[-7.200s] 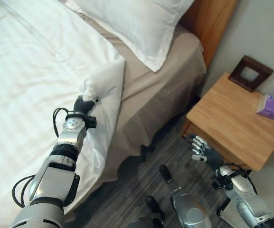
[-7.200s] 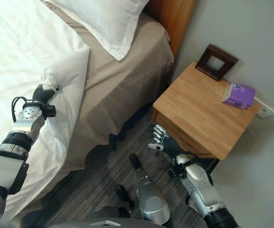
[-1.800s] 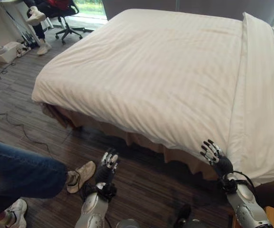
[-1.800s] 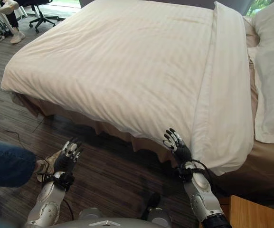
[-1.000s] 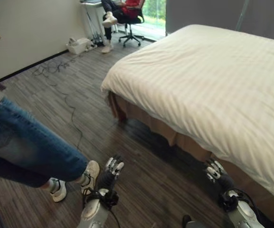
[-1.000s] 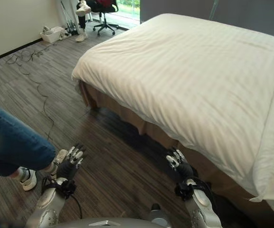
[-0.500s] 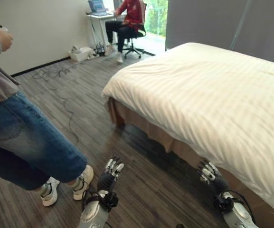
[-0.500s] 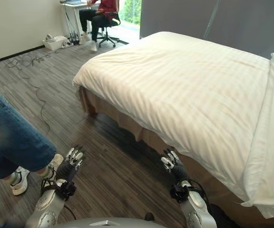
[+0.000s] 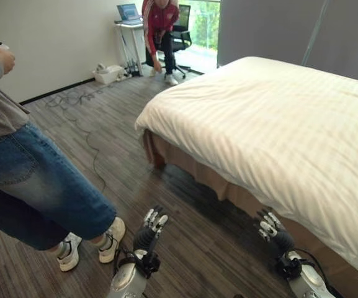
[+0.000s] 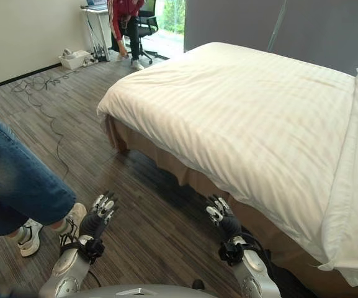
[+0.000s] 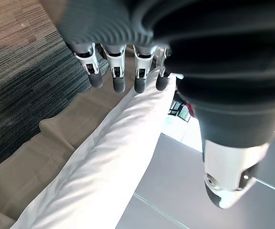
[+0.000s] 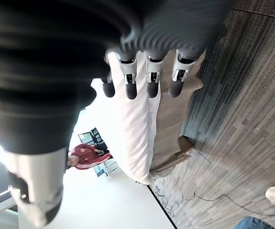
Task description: Making the bed.
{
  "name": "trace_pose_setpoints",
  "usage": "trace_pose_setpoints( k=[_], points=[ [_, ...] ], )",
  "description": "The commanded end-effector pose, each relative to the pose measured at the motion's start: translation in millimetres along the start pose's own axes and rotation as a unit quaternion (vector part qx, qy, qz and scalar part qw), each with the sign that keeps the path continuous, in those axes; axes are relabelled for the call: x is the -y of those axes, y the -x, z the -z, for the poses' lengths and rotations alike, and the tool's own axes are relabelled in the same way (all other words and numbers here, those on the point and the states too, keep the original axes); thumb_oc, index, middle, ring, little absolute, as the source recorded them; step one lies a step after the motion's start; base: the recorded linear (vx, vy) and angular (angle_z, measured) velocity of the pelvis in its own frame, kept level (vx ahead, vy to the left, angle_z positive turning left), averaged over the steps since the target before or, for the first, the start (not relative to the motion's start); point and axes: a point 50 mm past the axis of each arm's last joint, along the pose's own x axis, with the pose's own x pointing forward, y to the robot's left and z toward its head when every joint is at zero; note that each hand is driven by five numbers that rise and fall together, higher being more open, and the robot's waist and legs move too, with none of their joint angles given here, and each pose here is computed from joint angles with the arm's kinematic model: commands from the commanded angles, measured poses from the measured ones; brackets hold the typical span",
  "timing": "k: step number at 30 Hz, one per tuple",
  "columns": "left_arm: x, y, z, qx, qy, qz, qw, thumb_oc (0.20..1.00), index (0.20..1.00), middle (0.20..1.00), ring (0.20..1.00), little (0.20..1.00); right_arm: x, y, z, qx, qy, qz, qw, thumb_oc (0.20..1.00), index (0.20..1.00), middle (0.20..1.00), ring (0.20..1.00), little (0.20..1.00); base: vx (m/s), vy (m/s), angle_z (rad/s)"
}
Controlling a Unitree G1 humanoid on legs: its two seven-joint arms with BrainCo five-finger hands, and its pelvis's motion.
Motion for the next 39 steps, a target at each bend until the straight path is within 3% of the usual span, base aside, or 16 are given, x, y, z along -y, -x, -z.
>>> trace_pose_setpoints(
  k=[1, 39],
  points=[
    [3.9, -11.6, -23.7, 0.057, -0.015, 0.019, 0.998, 1.000, 1.000, 1.000, 1.000, 1.000, -15.9, -12.2, -24.6, 0.052, 0.029, -0.053, 0.997, 1.000, 1.000, 1.000, 1.000, 1.000, 0.00, 0.000, 0.00],
    [2.9, -15.6, -22.7, 0.055, -0.012, 0.013, 0.998, 1.000, 1.000, 1.000, 1.000, 1.000, -15.8, -15.4, -21.9, 0.041, 0.038, -0.051, 0.997, 1.000, 1.000, 1.000, 1.000, 1.000, 0.00, 0.000, -0.01]
  ],
)
